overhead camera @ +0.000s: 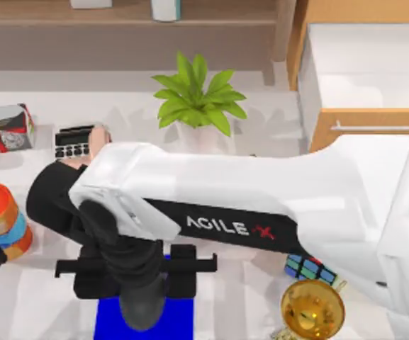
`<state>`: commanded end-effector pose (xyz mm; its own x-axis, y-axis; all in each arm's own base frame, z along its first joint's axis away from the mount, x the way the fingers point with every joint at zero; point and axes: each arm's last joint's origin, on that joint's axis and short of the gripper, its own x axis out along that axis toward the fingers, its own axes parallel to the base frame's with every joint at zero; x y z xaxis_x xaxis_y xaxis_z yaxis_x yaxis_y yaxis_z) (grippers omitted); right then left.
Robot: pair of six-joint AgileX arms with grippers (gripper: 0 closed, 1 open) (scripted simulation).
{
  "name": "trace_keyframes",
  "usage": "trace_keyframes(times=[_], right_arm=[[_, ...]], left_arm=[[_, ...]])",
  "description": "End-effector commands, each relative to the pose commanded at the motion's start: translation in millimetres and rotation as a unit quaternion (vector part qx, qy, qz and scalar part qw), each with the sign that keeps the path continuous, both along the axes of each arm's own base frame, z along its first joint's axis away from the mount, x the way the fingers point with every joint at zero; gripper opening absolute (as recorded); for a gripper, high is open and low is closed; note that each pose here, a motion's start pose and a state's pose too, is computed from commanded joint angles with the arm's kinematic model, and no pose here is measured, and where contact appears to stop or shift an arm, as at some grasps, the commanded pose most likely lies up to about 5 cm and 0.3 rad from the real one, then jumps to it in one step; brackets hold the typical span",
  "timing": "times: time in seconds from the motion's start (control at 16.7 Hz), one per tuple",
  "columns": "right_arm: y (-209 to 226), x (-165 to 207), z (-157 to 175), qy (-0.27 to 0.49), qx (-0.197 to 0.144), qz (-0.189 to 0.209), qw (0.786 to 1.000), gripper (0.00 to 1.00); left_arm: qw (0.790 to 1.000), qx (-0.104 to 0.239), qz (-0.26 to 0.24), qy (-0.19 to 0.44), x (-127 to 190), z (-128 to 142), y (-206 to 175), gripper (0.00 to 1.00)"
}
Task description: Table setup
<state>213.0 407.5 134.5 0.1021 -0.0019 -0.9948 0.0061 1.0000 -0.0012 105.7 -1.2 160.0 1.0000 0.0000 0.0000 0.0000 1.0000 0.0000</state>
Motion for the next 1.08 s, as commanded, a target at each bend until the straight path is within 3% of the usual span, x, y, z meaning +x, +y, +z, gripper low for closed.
trace_keyframes(times=[0.18,0.96,1.08], right_arm=[[0.0,0.0,0.0,0.000,0.000,0.000,1.000,0.00],[0.0,0.0,0.0,0.000,0.000,0.000,1.000,0.98],[0.0,0.0,0.0,0.000,0.000,0.000,1.000,1.00]], left_arm=[[1.000,0.000,0.000,0.000,0.0,0.0,0.0,1.00],[1.000,0.000,0.000,0.000,0.0,0.0,0.0,1.00],[1.000,0.000,0.000,0.000,0.0,0.0,0.0,1.00]])
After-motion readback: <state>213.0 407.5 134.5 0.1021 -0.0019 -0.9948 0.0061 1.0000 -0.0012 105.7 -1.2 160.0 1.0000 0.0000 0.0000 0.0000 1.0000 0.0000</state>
